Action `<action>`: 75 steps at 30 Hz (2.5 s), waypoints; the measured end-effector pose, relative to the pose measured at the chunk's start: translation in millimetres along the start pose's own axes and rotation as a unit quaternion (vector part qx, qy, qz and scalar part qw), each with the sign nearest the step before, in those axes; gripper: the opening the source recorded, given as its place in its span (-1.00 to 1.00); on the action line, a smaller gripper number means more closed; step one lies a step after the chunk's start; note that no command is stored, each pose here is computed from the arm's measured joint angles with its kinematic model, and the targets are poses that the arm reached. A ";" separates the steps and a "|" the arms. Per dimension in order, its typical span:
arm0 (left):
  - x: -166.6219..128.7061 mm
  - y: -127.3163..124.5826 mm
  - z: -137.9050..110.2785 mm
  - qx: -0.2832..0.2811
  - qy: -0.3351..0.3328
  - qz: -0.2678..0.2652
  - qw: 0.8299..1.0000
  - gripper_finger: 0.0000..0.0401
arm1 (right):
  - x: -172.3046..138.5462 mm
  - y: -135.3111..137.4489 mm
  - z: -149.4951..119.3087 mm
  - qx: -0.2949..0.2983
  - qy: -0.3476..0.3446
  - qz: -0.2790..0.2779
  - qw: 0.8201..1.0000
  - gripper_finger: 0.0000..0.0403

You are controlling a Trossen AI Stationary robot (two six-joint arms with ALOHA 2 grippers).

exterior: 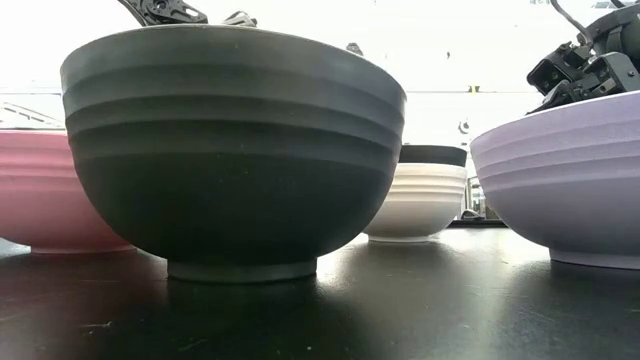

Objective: Nest bowls inside each other
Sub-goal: Stack the top black bowl on top of the black bowl

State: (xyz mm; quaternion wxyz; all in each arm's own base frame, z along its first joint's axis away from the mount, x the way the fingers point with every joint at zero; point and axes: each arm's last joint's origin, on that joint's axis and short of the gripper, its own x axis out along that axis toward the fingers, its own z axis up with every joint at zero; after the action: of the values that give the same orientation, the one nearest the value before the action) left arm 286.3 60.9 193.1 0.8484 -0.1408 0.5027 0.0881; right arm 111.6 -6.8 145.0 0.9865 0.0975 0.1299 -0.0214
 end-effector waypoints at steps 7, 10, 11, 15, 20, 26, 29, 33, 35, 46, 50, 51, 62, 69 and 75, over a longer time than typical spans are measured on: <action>-0.7 -1.2 0.4 0.027 0.000 -0.014 1.000 -0.93 | 0.0 0.0 -0.1 0.000 0.000 0.000 1.000 -0.22; -0.6 -2.1 -0.1 0.032 0.002 -0.016 0.999 -0.95 | 0.0 0.0 0.0 0.000 0.000 0.000 1.000 -0.22; -0.5 -2.7 -0.1 0.034 0.002 -0.017 0.999 -0.96 | 0.0 0.0 0.0 0.000 0.000 0.000 1.000 -0.22; -0.5 -2.3 0.2 0.042 -0.001 -0.011 0.999 -0.96 | 0.0 0.0 -0.1 0.000 0.000 0.000 1.000 -0.22; -0.3 -1.7 0.4 0.051 -0.004 0.009 0.999 -0.97 | 0.0 0.0 -0.1 0.000 0.000 0.000 1.000 -0.22; 0.1 -4.9 1.7 0.067 -0.013 0.008 0.998 -0.97 | 0.0 0.0 0.0 0.000 0.000 0.000 1.000 -0.22; 0.4 -9.5 4.4 0.077 -0.029 -0.001 0.997 -0.97 | 0.0 0.0 -0.1 0.000 0.000 0.000 1.000 -0.22; -4.6 -17.3 12.4 0.094 -0.043 -0.012 0.995 -0.98 | 0.0 0.0 -0.1 0.000 0.000 0.000 1.000 -0.22; -9.6 -23.6 19.4 0.103 -0.057 -0.017 0.993 -0.98 | 0.0 0.0 0.0 0.000 0.000 0.000 1.000 -0.22; -41.7 -65.6 53.3 0.198 -0.145 -0.018 0.969 -0.98 | 0.0 0.0 0.0 0.000 0.000 0.000 1.000 -0.22; -49.0 -74.4 59.2 0.213 -0.166 -0.012 0.963 -0.98 | 0.0 0.0 0.0 0.000 0.000 0.000 1.000 -0.22; -50.8 -76.0 60.6 0.214 -0.169 -0.013 0.962 -0.98 | 0.0 0.0 -0.1 0.000 0.000 0.000 1.000 -0.22; -80.5 -84.4 78.5 0.204 -0.181 -0.044 0.961 -0.98 | 0.0 0.0 0.0 -0.002 0.000 0.000 1.000 -0.22; -79.6 -98.6 88.1 0.212 -0.173 -0.072 0.959 -0.98 | 0.0 0.0 -0.1 -0.002 0.000 0.000 1.000 -0.22; -52.8 -118.8 104.9 0.240 -0.105 -0.057 0.964 -0.98 | 0.1 0.0 -0.2 -0.001 0.001 0.000 1.000 -0.22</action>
State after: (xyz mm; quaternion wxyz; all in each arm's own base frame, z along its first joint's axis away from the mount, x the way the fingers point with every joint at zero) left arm 382.5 -17.4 305.0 0.9089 0.0482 0.4085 -0.0690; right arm 111.7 -6.8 144.8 0.9865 0.0964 0.1305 -0.0209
